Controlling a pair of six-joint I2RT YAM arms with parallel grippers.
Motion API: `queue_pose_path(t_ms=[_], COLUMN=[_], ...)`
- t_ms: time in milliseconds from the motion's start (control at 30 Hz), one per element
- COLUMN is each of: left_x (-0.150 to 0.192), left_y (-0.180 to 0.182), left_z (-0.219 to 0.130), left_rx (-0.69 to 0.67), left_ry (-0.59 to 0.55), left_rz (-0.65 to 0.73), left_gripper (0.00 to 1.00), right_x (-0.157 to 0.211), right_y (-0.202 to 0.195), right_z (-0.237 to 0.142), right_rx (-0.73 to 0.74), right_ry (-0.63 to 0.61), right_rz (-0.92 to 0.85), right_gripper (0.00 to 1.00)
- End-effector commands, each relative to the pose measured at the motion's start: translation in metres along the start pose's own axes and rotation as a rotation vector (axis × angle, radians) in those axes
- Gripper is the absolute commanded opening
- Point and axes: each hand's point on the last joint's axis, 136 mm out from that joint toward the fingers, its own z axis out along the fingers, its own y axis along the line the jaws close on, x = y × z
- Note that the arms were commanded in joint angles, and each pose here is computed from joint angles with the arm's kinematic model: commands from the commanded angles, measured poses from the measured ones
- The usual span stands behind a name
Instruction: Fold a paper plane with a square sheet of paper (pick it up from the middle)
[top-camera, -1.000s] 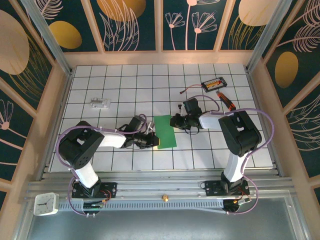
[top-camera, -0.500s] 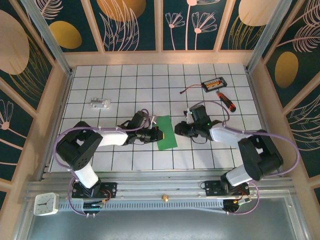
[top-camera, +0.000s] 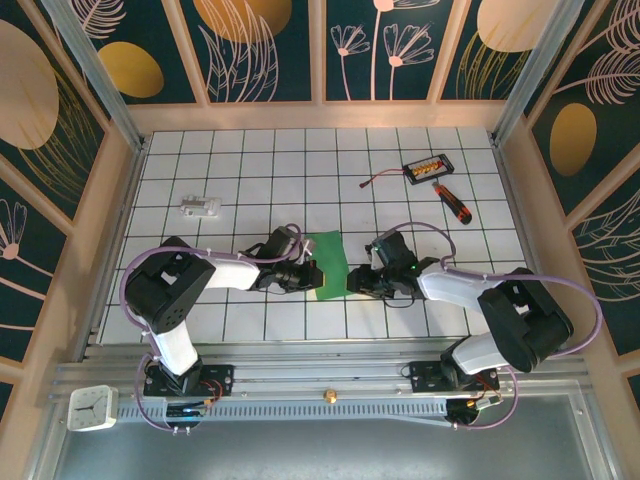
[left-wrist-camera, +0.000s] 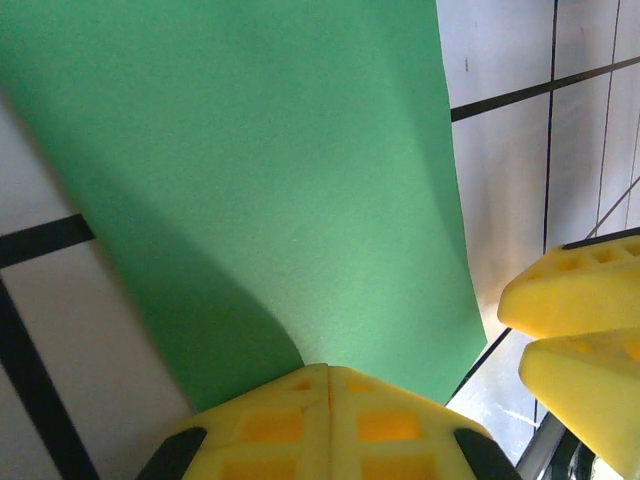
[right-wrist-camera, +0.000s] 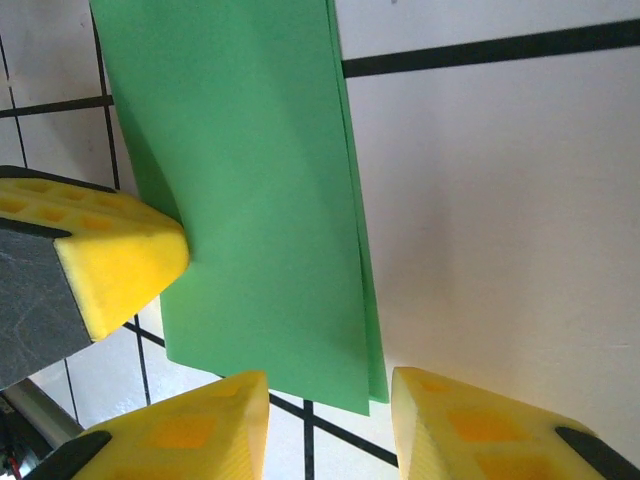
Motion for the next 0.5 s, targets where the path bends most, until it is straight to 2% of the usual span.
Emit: queue_pose_path(t_ms=[0, 467], left_x=[0.0146, 0.0137], left_y=[0.0246, 0.0254], left_z=[0.0058, 0.0052], left_rx=[-0.07, -0.078], left_ry=[0.046, 0.046], left_rz=[-0.019, -0.011], left_gripper=[0.0, 0.0], right_x=[0.0016, 0.0085], right_y=[0.0009, -0.0025], right_z=[0.0039, 0.0112], right_rx=[-0.005, -0.001], right_ry=[-0.008, 0.018], right_rz=[0.013, 0.017], right_gripper=[0.38, 0.37])
